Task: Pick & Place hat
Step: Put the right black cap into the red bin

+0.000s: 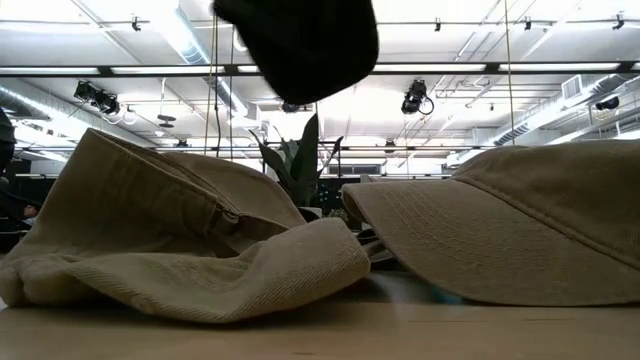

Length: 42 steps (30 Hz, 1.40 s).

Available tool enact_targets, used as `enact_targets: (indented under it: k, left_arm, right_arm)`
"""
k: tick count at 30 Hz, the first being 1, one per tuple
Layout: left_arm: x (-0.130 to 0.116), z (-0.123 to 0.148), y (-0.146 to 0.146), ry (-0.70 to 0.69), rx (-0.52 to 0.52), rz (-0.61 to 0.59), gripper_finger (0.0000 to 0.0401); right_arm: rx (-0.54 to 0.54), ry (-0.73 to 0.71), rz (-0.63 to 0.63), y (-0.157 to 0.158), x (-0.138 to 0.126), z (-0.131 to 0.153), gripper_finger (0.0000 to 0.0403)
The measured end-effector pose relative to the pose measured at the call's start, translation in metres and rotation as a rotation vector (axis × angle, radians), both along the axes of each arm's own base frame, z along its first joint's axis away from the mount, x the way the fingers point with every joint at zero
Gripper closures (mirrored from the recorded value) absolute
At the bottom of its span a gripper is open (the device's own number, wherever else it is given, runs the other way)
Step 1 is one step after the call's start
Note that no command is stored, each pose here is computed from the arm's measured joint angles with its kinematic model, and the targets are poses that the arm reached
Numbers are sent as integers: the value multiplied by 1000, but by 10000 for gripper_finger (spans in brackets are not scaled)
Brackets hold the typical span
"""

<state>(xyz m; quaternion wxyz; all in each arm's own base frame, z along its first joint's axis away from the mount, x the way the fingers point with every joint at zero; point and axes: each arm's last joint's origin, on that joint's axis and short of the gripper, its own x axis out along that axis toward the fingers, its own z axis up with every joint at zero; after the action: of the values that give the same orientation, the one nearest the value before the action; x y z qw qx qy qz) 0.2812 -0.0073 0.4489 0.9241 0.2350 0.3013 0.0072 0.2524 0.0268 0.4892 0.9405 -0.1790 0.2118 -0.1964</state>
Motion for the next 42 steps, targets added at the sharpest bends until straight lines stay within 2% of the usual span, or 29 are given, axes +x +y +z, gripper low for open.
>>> enact_targets:
  k: [5,10,17,20,22,26,30,35,42]
  left_arm:
    - [-2,0,-17,39,263,-81,391]
    - [-4,4,-30,50,491,5,391]
    - [-8,14,-45,73,790,122,391]
    - [-8,19,-53,51,856,123,391]
    - [-8,23,-58,28,890,104,391]
    - [-8,31,-68,1,977,82,391]
    - [-9,39,-75,-47,1016,79,391]
    - [-10,45,-80,-31,1103,81,391]
    - [-10,46,-79,-16,1130,82,391]
  right_arm:
    - [47,16,-55,-9,-1,-4,128]
    - [160,18,-98,-24,-1,-8,137]
    - [409,-9,-113,-50,-2,-12,140]
    - [525,-38,-132,-65,-4,-13,140]
    - [651,-63,-116,-75,-5,-13,140]
    - [924,-84,-17,-94,-6,-13,140]
    - [1115,-109,94,-112,-6,-17,140]
    - [1310,-89,235,-131,2,-37,140]
    - [1523,-83,297,-148,23,-93,140]
